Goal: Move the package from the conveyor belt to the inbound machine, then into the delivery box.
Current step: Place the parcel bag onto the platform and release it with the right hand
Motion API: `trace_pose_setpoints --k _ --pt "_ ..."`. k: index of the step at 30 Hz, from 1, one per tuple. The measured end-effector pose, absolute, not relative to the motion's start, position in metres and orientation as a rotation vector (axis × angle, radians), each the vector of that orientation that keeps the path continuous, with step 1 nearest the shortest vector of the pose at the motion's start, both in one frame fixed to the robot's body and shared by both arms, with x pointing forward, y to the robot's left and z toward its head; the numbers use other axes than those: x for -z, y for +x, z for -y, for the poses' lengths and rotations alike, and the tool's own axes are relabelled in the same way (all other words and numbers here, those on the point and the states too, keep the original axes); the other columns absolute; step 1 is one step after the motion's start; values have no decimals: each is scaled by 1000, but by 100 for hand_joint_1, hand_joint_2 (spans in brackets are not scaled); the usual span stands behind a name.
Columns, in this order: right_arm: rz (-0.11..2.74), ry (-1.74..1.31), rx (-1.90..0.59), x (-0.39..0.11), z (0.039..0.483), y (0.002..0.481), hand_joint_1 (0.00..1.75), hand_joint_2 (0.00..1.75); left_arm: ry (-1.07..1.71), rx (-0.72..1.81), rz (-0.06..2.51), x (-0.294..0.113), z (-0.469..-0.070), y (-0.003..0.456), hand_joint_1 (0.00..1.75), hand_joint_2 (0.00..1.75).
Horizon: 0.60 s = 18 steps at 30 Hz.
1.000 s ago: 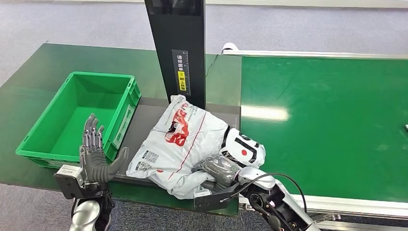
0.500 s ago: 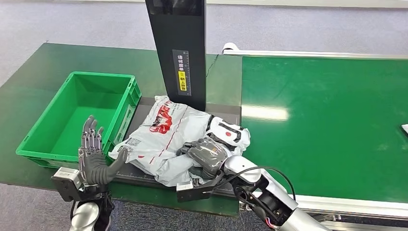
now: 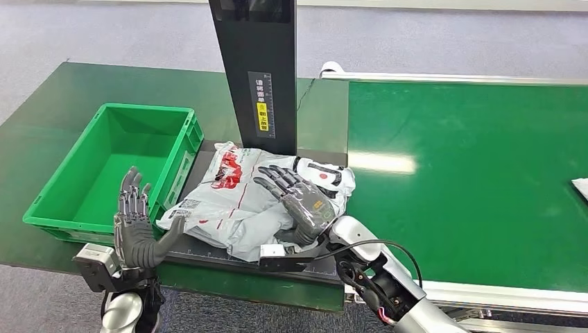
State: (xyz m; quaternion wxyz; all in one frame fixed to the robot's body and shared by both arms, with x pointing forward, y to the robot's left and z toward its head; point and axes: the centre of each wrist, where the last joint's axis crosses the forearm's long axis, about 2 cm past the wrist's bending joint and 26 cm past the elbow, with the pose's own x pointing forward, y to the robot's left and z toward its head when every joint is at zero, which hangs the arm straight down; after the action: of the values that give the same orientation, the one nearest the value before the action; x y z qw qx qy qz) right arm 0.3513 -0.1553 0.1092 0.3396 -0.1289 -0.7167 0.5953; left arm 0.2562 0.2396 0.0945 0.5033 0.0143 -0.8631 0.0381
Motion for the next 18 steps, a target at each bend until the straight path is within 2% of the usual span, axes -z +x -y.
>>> trace_pose_setpoints --k 7,10,14,18 --pt "2017 -125 -1203 -109 161 342 0 175 16 -66 2099 -98 -236 260 0 175" --pt "2012 -30 -1045 -107 166 335 0 175 -12 1 2103 -99 -231 261 0 175" --pt "2000 17 -955 -104 172 330 0 175 -38 51 2102 -99 -226 262 0 175" --pt "1927 228 -808 -97 177 323 0 175 -52 212 2083 -97 -221 260 0 175"
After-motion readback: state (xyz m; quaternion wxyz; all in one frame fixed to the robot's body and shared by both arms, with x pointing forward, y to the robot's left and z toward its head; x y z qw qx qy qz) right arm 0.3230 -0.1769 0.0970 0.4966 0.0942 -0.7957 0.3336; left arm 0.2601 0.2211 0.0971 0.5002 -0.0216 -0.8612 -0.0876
